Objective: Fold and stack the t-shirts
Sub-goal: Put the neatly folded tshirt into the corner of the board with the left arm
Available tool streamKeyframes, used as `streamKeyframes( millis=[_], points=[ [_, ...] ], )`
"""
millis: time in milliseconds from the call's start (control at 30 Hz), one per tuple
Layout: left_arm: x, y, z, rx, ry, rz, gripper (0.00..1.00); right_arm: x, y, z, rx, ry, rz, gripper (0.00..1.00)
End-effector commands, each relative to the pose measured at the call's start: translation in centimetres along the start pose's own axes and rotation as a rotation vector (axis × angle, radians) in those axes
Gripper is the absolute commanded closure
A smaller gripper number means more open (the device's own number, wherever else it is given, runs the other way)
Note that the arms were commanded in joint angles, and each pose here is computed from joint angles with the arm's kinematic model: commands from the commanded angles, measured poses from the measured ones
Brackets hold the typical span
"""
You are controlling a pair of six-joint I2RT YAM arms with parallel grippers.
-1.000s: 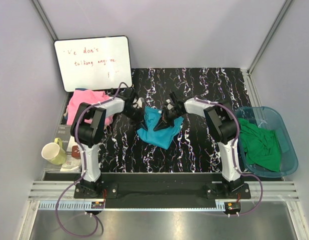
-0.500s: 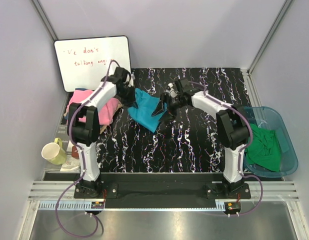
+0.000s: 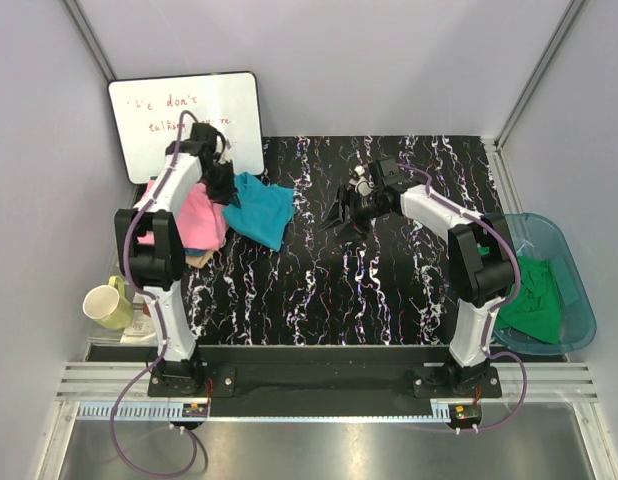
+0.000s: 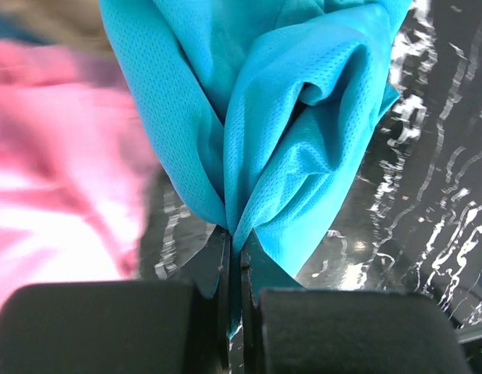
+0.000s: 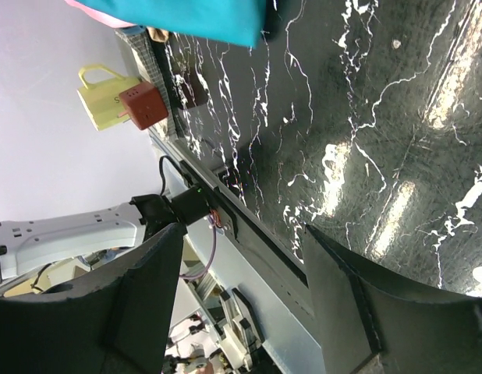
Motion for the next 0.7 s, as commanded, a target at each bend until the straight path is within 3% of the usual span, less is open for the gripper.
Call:
streamKeyframes(
  millis=[0, 400, 667],
  points=[
    [-2.6, 6.1, 1.2, -0.007, 0.005, -0.152, 1.0, 0.4, 1.3, 1.1, -0.02, 0.055, -0.027, 0.3],
    [-3.4, 14.1, 5.1, -0.06, 0.116, -0.295, 1.0, 1.3, 0.6, -0.4, -0.015, 0.034, 0.02, 0.28],
    [-1.3, 13.1, 10.7, -0.161, 0.266, -0.187, 1.0, 0.9, 0.3, -0.4, -0.029, 0.03, 0.038, 0.27]
  ],
)
Point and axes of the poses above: each gripper's point midway between its finger pads, its own y axis back along the fingers, its own z axis along the line the jaws close on, x = y × z, the point moved 8 cm from there along y, back along the fingers, and after that the axes turned 3 degrees about y, right-handed, at the moved point
